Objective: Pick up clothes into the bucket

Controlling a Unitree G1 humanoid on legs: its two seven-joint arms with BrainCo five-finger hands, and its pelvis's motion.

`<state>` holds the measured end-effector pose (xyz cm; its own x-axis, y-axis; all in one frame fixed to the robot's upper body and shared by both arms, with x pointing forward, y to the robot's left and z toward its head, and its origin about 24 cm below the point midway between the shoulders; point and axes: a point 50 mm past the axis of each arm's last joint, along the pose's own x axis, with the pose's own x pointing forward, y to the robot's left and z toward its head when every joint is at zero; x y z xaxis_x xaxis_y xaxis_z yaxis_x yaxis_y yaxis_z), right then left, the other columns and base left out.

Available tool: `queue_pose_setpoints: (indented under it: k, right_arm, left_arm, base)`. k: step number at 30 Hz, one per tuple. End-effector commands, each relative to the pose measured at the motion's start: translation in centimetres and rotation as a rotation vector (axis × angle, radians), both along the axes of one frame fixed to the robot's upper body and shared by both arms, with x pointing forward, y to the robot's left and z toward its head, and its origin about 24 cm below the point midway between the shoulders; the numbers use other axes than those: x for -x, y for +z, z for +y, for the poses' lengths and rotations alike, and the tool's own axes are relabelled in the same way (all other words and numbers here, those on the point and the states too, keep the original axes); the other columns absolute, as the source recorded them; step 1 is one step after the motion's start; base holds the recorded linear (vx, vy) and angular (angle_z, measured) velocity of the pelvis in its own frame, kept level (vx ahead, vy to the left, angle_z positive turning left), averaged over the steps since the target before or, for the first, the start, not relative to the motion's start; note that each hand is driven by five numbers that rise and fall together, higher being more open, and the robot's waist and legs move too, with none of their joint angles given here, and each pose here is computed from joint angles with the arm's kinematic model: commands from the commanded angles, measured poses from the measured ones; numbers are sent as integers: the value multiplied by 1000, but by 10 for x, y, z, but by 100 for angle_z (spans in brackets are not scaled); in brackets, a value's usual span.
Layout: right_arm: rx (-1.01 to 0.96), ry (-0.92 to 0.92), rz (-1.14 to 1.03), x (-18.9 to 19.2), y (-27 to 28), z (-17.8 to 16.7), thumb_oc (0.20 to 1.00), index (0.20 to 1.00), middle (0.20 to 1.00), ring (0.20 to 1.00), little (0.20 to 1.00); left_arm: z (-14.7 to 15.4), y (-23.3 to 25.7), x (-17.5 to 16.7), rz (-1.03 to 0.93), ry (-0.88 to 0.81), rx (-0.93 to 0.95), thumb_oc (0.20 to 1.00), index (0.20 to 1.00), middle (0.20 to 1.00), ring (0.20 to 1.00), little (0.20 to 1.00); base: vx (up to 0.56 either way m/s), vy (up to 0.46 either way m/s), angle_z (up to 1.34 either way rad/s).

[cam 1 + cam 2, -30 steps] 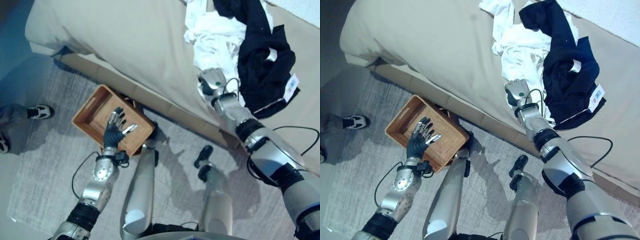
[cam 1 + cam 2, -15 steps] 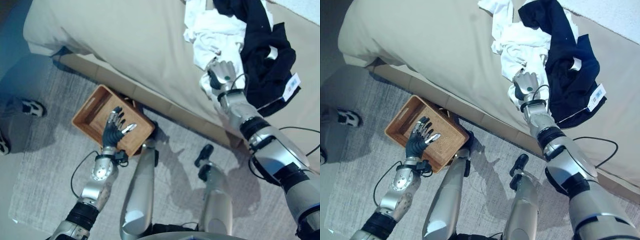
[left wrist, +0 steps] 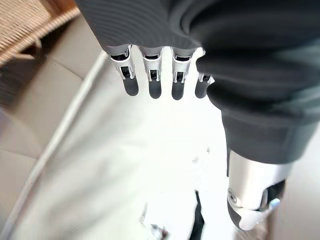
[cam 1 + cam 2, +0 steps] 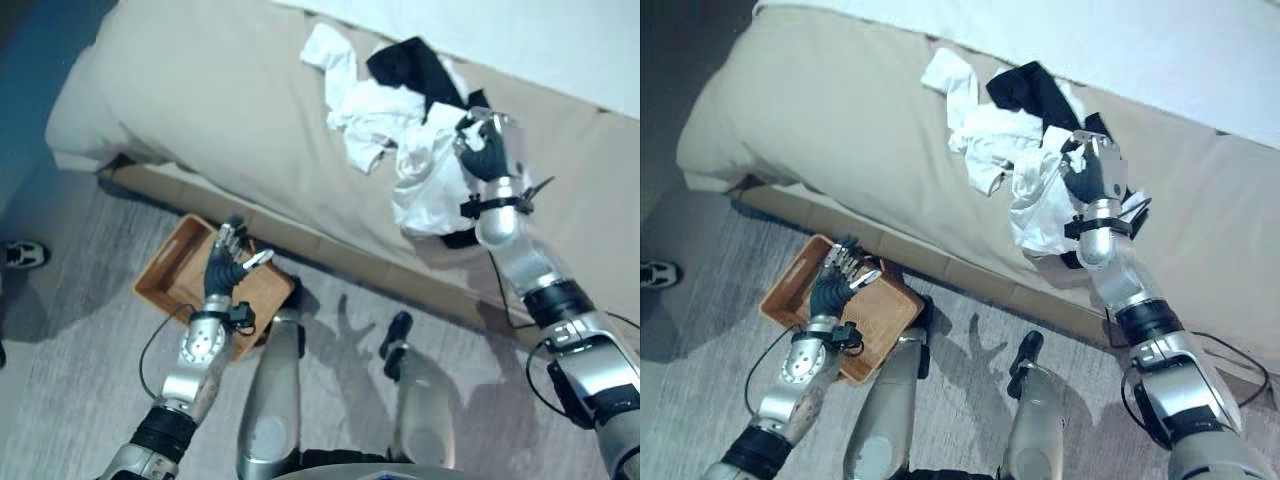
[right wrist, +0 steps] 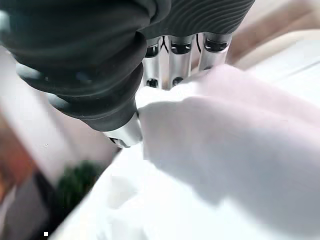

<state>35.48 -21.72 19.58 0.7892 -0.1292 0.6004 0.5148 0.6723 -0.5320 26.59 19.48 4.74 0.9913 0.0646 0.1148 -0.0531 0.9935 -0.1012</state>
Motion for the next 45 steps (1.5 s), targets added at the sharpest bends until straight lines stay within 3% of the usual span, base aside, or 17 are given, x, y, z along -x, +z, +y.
queue_pose_setpoints:
  k: [1,7,19,25,29,36,40,45]
  right_arm:
    - [-220,154,-175,9,41,-7,200,200,200,200,200]
    - [-313,278,-197,17,53,-11,200,200,200,200,200]
    - [-274,493,-251,31,102,-3,200,200,200,200,200]
    - [-229,649,-201,33,120,15,200,200,200,200,200]
    - [-211,777,-91,28,111,40,200,200,200,200,200]
    - [-204,838,93,23,75,57,200,200,200,200,200]
    - [-232,890,183,24,55,65,200,200,200,200,200]
    - [-277,924,274,26,32,69,200,200,200,200,200]
  left_arm:
    - [5,-1,2,-17,4,-13,1000,1000,1000,1000,1000]
    - [7,-11,2,31,-8,-8,1000,1000,1000,1000,1000]
    - [6,-18,9,79,-58,-84,1000,1000,1000,1000,1000]
    - [-7,13,-7,-43,-137,-183,1000,1000,1000,1000,1000]
    - [-34,61,-38,-218,-216,-226,1000,1000,1000,1000,1000]
    - [-69,106,-58,-344,-352,-238,1000,1000,1000,1000,1000]
    - [-78,110,-70,-323,-374,-249,1000,1000,1000,1000,1000]
    - [-89,106,-80,-217,-471,-77,1000,1000,1000,1000,1000]
  base:
    - [98,-34,-25]
    - [92,-36,-13]
    - [63,-25,-5]
    - [39,-10,-18]
    - [35,-20,-23]
    - [21,-14,-12]
    - [10,-2,-8]
    - [5,1,-3]
